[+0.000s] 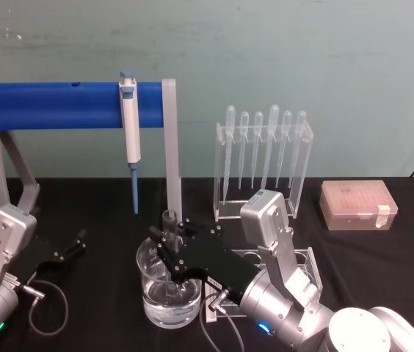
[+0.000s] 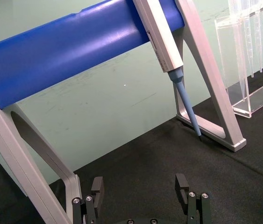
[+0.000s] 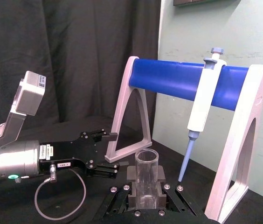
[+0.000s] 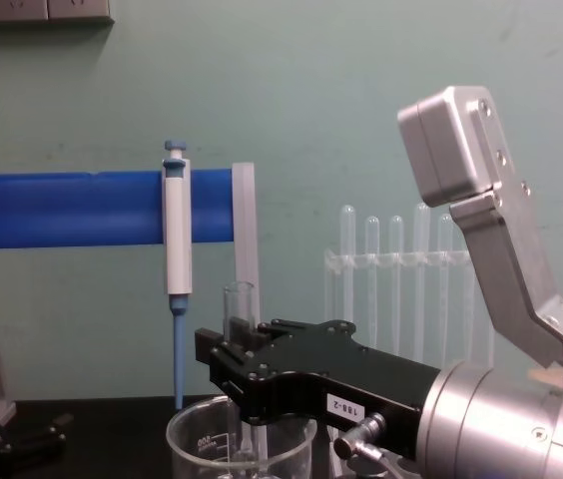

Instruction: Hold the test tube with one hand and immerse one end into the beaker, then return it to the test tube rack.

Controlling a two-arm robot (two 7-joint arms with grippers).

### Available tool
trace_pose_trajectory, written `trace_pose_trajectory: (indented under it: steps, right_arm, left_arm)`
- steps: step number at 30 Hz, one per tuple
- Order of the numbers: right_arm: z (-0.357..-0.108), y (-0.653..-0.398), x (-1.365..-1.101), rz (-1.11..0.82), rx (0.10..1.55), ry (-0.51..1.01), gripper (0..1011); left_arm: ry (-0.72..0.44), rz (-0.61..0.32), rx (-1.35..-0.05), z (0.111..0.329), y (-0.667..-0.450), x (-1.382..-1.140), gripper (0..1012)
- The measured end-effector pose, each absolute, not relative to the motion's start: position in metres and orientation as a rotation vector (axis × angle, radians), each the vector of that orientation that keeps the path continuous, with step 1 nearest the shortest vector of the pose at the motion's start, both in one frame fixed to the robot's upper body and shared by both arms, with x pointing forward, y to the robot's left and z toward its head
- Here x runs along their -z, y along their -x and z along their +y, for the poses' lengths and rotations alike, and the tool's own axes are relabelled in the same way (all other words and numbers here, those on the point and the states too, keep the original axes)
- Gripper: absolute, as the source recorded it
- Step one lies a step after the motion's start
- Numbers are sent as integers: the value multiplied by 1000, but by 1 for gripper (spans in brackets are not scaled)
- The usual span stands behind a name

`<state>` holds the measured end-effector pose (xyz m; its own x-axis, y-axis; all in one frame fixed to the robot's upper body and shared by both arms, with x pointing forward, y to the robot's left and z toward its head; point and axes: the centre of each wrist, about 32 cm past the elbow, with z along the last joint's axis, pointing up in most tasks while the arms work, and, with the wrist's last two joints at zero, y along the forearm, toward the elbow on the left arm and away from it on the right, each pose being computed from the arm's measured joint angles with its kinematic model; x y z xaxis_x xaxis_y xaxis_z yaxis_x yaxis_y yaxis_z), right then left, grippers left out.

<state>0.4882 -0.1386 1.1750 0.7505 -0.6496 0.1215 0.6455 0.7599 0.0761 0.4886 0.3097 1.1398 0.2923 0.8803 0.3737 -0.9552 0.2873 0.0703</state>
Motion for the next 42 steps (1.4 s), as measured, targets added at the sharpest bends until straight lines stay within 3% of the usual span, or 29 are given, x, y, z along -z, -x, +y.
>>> trace_pose_trajectory:
  steps: [42]
  right_arm:
    - [-139, -488, -1175, -144, 707, -30, 224]
  left_arm:
    - [-304, -285, -1248, 310, -489, -1140, 1000]
